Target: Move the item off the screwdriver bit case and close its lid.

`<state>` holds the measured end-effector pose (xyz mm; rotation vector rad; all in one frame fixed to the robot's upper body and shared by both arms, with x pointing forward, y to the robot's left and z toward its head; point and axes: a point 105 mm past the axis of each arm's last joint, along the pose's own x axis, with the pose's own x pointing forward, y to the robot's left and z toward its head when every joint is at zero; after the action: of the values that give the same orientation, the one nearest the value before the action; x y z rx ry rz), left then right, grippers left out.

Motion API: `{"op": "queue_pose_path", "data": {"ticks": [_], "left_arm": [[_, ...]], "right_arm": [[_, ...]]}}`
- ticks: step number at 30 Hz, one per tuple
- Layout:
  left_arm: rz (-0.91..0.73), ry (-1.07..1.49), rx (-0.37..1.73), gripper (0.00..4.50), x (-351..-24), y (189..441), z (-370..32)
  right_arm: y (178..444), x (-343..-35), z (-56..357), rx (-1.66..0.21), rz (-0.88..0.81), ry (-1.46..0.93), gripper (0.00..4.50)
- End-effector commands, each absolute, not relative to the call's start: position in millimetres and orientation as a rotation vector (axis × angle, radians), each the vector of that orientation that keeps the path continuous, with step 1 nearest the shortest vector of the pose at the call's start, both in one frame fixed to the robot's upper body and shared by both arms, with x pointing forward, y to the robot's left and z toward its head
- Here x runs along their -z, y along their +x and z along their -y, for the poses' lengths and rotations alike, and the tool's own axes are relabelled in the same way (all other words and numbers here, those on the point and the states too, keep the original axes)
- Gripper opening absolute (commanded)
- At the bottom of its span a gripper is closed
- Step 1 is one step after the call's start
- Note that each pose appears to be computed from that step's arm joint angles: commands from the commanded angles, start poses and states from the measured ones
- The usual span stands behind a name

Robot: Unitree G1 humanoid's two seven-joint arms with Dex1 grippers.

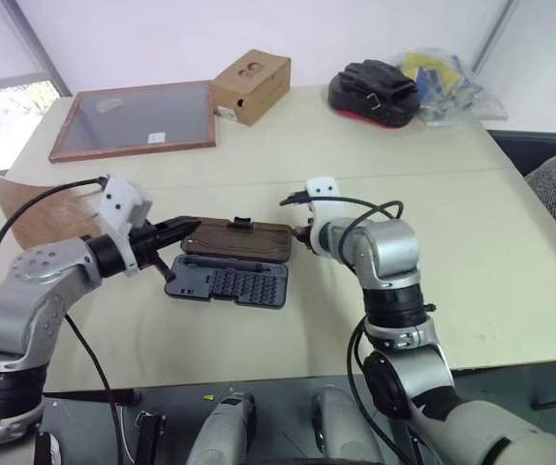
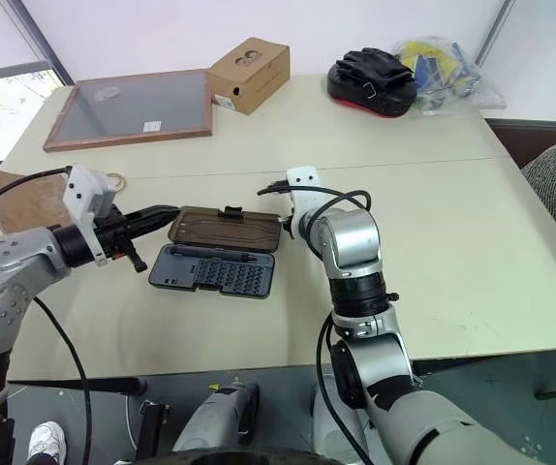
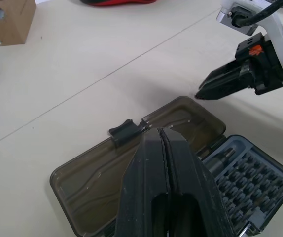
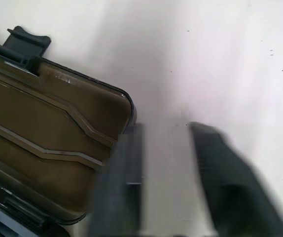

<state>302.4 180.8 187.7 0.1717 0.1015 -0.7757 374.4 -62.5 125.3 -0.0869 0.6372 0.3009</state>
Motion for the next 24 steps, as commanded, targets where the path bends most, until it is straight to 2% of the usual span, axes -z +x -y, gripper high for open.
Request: {"op": "queue_pose_path", "data": {"ticks": [1, 3, 14, 24], "left_arm": [[-0.057, 0.197, 0.782, 0.00, -196.7, 301.7, -177.9], [-0.056, 0.198, 0.785, 0.00, -197.1, 302.7, -177.6], [-0.056, 0.207, 0.787, 0.00, -196.5, 302.6, -176.0], [-0.050, 0.212, 0.783, 0.00, -196.7, 301.1, -175.9]], "right_arm": [[374.8, -149.4, 51.3, -0.344, -0.567, -0.084, 3.55], [374.4, -151.5, 47.4, -0.353, -0.574, -0.076, 4.48], [376.2, -156.0, 41.1, -0.353, -0.592, -0.053, 4.48], [372.0, -131.0, 41.9, -0.332, -0.657, -0.090, 4.48]]}}
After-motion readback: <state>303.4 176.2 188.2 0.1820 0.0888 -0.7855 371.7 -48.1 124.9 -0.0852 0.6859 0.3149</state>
